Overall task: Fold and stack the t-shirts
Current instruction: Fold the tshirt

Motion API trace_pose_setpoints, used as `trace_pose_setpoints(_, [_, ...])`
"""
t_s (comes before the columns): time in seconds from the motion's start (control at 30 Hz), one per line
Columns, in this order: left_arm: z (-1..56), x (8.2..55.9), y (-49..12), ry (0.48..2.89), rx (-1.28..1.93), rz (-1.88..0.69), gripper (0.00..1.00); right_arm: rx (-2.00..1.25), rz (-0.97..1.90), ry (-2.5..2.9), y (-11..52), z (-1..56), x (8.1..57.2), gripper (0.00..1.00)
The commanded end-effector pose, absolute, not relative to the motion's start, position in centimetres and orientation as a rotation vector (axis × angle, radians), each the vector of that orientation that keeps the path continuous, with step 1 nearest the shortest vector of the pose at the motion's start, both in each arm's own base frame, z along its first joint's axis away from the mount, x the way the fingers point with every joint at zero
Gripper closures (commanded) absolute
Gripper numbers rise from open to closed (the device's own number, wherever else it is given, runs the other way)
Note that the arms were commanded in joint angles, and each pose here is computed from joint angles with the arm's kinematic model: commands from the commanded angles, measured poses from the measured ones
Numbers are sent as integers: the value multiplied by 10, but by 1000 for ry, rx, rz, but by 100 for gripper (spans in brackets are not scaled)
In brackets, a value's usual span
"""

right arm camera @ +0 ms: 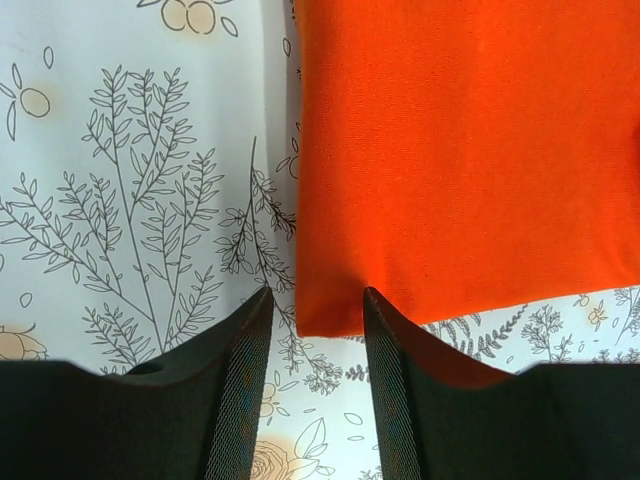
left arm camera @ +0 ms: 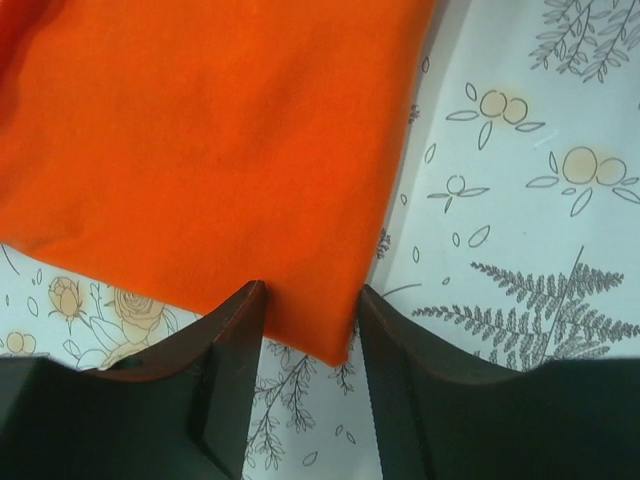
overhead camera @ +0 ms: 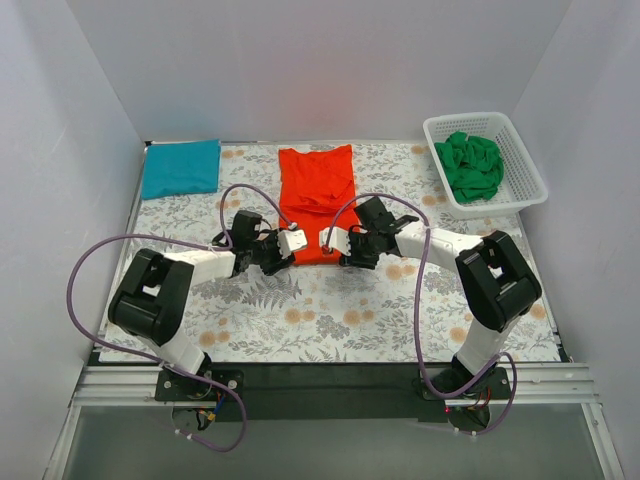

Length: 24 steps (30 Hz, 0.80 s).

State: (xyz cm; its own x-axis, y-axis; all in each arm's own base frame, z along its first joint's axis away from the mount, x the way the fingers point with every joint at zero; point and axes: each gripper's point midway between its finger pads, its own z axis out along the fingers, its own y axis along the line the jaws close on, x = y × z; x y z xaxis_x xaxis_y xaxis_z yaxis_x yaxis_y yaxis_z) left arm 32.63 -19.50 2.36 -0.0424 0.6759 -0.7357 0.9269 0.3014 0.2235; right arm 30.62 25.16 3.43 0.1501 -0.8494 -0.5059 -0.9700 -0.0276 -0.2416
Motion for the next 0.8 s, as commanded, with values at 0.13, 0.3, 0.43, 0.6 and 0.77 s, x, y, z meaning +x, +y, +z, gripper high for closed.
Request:
trace_pose_setpoints(0.13, [20, 336, -198, 1771, 1484, -386, 74, -1947, 291, 1703, 257, 23, 312, 52])
trace_pose_setpoints(0.3, [19, 334, -197, 1776, 1499, -388, 88, -1969, 295, 1740, 252, 5, 308, 62])
trace_pose_setpoints(0.43, [33, 327, -199, 1760, 1499, -426, 100, -1944, 282, 1736, 251, 17, 308, 98])
trace_pose_setpoints(0.6, [73, 329, -199, 1759, 1429, -488, 100, -1866, 289, 1700, 255, 69, 316, 99])
trace_pose_setpoints(0.77, [117, 334, -200, 1691, 1426, -499, 100, -1809, 334, 1684, 257, 119, 315, 99])
